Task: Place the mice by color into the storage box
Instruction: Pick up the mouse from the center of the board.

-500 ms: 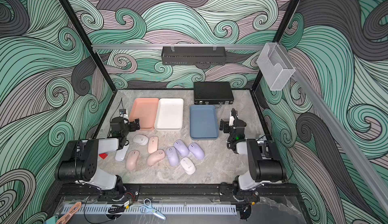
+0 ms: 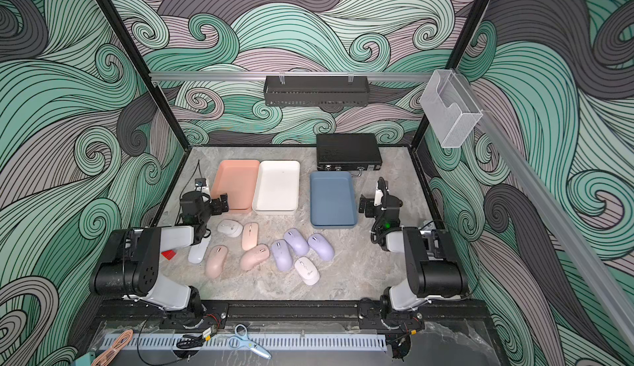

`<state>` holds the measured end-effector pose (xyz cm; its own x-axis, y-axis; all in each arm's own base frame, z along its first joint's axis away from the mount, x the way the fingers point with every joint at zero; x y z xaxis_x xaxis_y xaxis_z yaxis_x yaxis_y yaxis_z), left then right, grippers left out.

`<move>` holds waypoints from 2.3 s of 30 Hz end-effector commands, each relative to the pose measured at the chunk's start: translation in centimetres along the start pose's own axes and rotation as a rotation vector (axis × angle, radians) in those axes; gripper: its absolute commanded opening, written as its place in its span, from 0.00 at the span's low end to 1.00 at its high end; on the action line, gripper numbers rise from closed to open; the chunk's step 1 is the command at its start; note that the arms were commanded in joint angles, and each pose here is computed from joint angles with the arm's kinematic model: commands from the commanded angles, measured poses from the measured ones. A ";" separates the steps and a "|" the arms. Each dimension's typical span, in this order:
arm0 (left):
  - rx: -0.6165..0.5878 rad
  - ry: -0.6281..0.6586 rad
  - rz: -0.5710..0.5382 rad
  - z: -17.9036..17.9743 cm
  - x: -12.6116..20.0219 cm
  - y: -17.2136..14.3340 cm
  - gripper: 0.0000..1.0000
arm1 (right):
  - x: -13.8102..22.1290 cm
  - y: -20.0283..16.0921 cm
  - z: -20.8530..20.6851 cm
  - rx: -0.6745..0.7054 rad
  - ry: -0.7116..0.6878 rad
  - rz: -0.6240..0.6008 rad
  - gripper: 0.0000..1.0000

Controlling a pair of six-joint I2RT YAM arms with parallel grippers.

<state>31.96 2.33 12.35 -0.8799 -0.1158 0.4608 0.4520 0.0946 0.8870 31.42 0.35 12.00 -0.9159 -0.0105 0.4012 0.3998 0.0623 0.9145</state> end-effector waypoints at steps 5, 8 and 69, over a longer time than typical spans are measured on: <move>0.006 -0.012 0.001 -0.1 -0.1 0.3 0.98 | 0.0 0.5 0.0 0.014 -0.002 -0.022 1.00; 0.006 -0.012 0.001 -0.1 -0.1 0.2 0.98 | 0.1 0.5 0.0 0.016 -0.001 -0.023 1.00; 0.459 -0.515 0.406 -15.4 9.3 13.5 0.94 | 12.8 1.5 15.2 0.223 0.370 0.874 0.51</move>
<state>31.44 -12.34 27.93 -0.6432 0.4592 0.6127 0.7644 0.4321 0.4786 19.87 15.44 17.85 -0.2330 -0.2051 0.9506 0.8813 0.3688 0.2955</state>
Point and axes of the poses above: each gripper's point midway between its finger pads, its own x axis back along the fingers, its own z axis along the line the jaws close on, y = z × x, the point moved 9 cm from there along x, back along the fingers, and after that the axes turned 2 degrees about x, right-handed, at the moved point
